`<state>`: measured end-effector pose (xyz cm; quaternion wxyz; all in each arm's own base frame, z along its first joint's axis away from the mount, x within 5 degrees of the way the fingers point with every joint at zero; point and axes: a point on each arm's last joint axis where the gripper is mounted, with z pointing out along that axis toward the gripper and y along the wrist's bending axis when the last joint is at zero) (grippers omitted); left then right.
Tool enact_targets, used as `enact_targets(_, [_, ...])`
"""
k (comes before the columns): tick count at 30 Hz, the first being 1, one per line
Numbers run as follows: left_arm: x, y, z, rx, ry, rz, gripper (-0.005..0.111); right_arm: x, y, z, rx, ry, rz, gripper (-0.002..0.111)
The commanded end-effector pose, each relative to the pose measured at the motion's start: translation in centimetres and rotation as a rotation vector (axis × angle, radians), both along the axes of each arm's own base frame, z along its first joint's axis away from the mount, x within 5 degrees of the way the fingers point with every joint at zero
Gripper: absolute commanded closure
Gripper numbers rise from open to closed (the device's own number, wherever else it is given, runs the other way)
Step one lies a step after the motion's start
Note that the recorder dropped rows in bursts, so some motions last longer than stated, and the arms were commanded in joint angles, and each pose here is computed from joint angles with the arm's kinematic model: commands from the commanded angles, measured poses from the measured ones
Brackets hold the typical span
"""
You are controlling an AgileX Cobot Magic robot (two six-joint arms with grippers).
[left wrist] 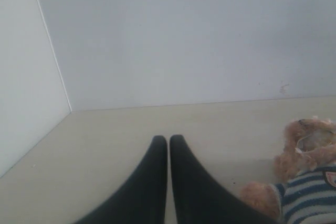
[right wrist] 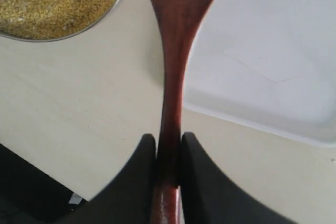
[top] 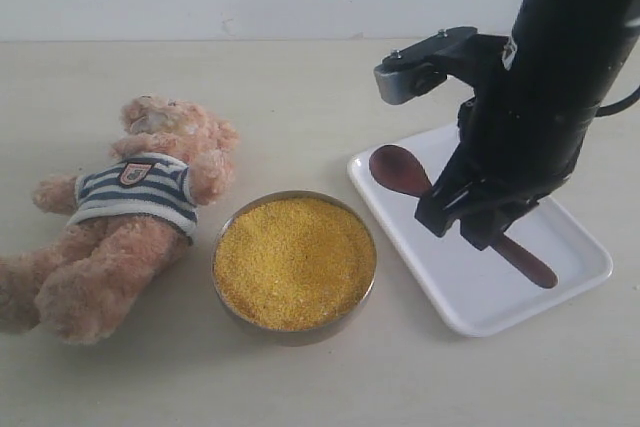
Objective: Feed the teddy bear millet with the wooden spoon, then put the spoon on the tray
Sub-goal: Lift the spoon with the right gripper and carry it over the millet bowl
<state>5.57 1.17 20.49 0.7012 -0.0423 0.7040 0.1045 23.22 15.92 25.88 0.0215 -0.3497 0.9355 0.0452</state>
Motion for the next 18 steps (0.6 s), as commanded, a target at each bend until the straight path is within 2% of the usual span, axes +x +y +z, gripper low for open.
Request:
enact_targets(1, [0.0, -0.1, 0.1, -0.005, -0.008, -0.008, 0.103, -0.2, 0.4, 0.9, -0.023, -0.024, 0.027, 0.109])
enact_targets(9, [0.0, -0.1, 0.1, -0.005, -0.008, -0.008, 0.103, -0.9, 3.0, -0.4, -0.084, -0.018, 0.117, 0.109])
enact_targets(18, [0.0, -0.1, 0.1, -0.005, -0.006, -0.008, 0.103, -1.0, 4.0, -0.5, -0.237, -0.153, 0.158, 0.109])
